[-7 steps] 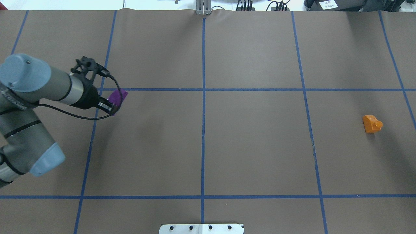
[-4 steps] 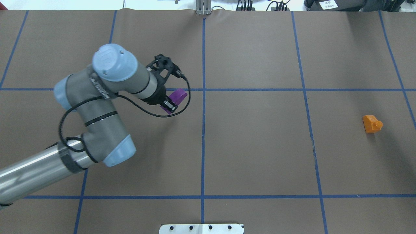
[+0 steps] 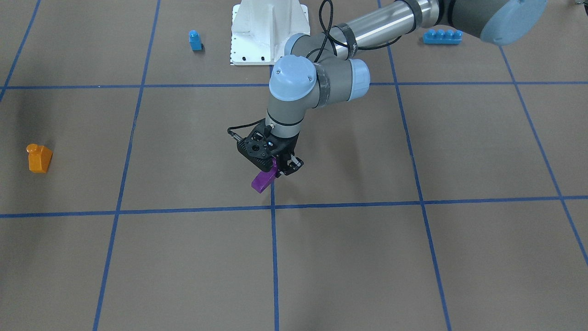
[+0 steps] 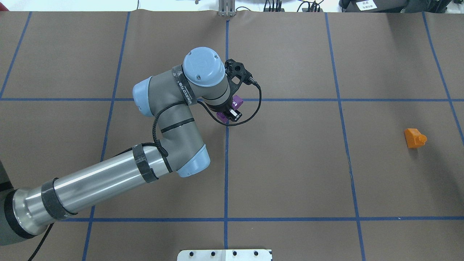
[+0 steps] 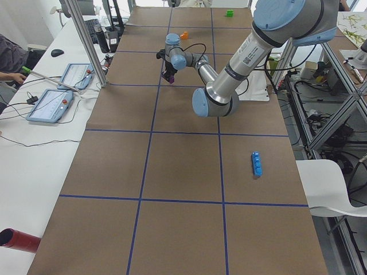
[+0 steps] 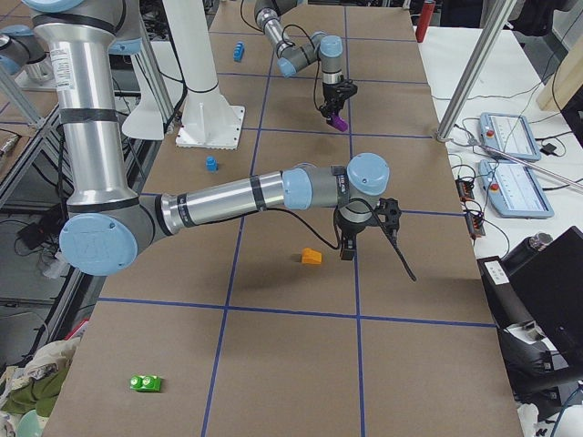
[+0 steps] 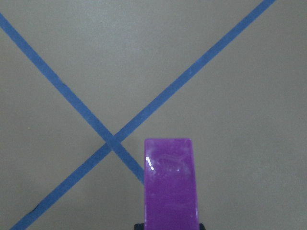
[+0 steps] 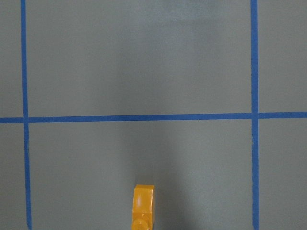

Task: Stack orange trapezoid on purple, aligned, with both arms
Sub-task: 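Carry the purple block with the left gripper to the table's center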

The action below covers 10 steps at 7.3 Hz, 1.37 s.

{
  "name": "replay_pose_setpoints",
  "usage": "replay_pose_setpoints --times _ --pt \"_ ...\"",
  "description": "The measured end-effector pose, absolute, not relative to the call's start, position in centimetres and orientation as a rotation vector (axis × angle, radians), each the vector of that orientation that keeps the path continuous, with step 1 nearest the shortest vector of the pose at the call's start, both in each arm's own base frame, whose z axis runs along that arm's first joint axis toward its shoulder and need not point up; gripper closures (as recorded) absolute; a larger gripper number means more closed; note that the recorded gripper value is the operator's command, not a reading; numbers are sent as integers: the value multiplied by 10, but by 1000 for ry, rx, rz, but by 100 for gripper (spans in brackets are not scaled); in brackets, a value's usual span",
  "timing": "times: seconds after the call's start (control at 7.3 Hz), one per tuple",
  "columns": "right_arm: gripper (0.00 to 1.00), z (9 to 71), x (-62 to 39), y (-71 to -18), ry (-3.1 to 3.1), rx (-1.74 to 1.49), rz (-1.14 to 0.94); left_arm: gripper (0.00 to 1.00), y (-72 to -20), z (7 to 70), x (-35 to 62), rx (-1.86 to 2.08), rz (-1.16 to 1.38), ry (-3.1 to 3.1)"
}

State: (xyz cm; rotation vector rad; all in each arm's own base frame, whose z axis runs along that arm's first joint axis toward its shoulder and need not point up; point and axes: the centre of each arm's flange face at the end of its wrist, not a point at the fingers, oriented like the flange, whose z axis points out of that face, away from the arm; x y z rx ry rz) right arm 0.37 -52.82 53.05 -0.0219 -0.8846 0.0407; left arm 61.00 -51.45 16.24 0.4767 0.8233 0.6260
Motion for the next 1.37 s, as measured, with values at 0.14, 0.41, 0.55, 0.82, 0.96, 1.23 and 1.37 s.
replay_pose_setpoints --times 0.14,0.41,0.55,0.82,0.96,1.23,1.37 --pt "0 530 3 -528 -886 -23 43 100 -514 167 616 473 626 806" --pt "0 529 3 -528 -889 -24 44 92 -509 177 629 458 640 787" --pt "0 529 3 -528 -890 -25 45 60 -507 180 633 452 645 782" --pt "0 529 3 -528 -890 -25 45 0 -506 182 636 453 640 772" --pt "0 529 3 -528 -890 -24 45 0 -506 182 636 455 633 769" --pt "0 527 1 -528 -891 -20 39 0 -508 179 634 468 623 763" --pt "0 525 -2 -528 -890 -20 33 0 -512 174 629 477 615 766"
